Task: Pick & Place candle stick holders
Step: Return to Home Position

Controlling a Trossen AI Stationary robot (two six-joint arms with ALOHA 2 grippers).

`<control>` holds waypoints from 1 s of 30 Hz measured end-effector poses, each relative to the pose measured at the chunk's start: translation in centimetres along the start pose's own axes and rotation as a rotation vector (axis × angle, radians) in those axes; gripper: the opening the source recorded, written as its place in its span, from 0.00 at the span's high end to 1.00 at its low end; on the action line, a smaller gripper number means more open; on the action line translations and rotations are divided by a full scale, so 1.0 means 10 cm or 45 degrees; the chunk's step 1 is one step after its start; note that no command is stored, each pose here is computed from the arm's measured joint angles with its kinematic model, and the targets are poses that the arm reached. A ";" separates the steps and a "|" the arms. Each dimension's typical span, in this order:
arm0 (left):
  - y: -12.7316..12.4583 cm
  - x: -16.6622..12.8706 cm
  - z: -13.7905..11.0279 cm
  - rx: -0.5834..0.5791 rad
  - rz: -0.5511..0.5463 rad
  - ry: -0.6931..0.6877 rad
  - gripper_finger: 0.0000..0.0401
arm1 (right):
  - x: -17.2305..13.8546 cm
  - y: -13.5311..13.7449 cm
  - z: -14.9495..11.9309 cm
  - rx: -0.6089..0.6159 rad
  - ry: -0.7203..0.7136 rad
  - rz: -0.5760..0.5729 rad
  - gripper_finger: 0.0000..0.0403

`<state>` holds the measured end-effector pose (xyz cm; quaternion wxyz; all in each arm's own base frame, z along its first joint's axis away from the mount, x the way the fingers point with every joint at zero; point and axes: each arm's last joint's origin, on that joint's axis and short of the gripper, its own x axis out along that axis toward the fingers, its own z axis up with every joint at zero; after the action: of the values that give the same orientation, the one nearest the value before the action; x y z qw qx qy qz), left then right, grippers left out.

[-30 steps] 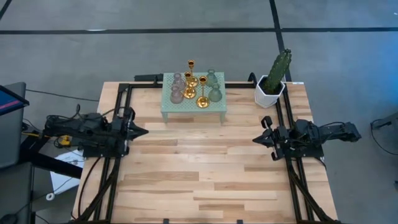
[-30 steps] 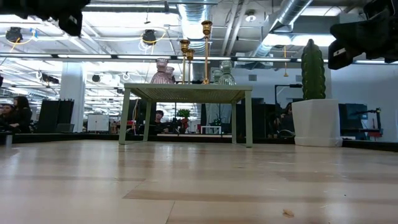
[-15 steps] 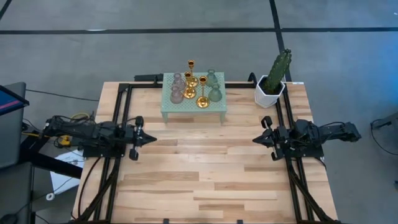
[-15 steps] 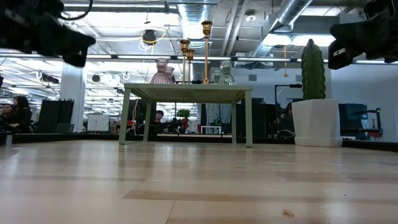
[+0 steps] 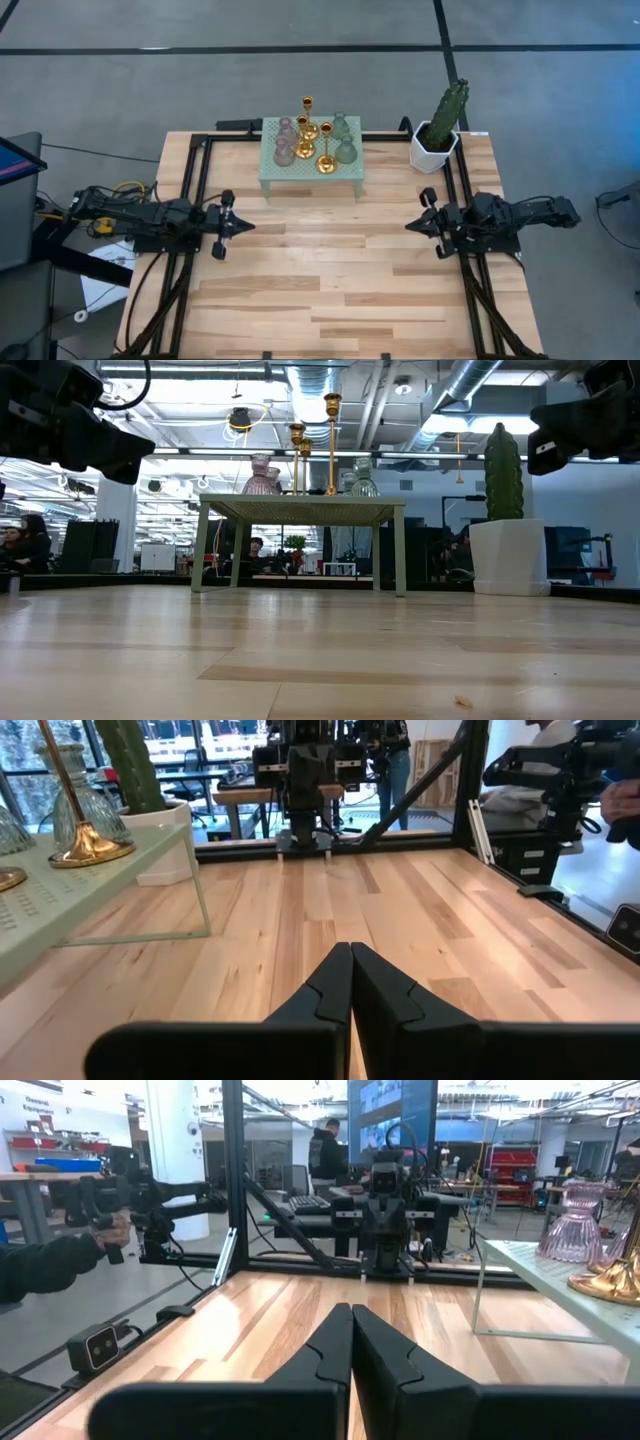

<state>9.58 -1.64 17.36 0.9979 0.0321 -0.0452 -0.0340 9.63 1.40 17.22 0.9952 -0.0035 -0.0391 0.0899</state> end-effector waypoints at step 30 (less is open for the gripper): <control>-0.02 0.00 -0.05 -0.036 -0.056 0.068 0.97 | 0.00 0.00 -0.06 0.081 0.075 -0.002 1.00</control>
<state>9.60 -1.77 16.83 0.9981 0.0201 -0.0172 -0.0557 9.67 1.40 16.66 0.9956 0.0257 -0.0069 0.0903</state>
